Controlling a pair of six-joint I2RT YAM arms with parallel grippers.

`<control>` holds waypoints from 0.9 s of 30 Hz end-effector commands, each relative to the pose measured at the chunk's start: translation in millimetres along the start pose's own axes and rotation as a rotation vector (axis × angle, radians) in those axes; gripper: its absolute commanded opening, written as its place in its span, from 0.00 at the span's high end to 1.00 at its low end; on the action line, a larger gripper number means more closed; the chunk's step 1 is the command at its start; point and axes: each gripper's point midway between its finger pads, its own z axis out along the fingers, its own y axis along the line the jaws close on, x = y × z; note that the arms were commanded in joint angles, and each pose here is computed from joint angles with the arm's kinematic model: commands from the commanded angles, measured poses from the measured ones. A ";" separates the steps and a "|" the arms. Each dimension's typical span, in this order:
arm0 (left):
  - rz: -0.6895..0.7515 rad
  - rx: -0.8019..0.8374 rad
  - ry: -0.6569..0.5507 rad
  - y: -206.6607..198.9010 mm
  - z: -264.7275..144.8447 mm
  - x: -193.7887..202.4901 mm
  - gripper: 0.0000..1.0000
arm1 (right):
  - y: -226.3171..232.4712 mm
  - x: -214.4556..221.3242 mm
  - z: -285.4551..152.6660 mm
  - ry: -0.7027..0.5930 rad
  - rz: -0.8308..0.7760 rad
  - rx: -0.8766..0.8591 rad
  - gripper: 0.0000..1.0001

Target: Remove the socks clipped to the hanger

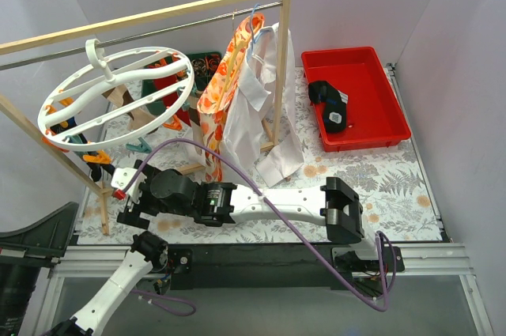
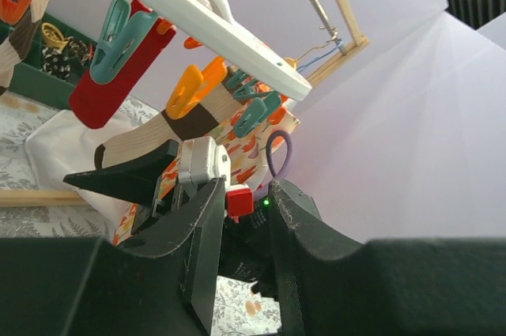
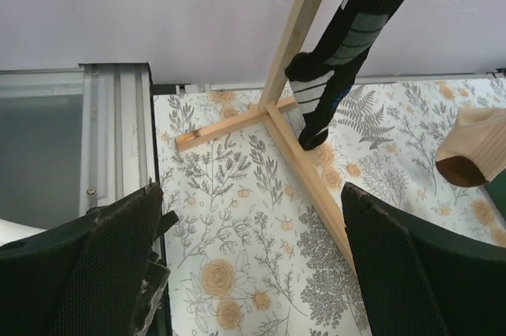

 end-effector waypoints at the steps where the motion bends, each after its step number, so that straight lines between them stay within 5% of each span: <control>1: 0.033 -0.076 -0.003 13.4 19.5 6.1 0.73 | -2.8 -33.4 -12.7 -0.079 0.056 0.012 0.02; 6: 0.087 -0.052 -0.054 7.4 44.7 3.6 0.69 | 7.5 -25.4 -38.9 -0.077 0.071 -0.048 0.05; 11: 0.158 -0.045 -0.106 10.1 72.8 7.7 0.49 | 35.3 -26.2 -73.2 -0.097 0.039 -0.181 0.07; 27: 0.238 -0.109 -0.177 25.4 106.1 10.4 0.45 | 67.9 -59.9 -159.0 -0.242 0.012 -0.356 0.07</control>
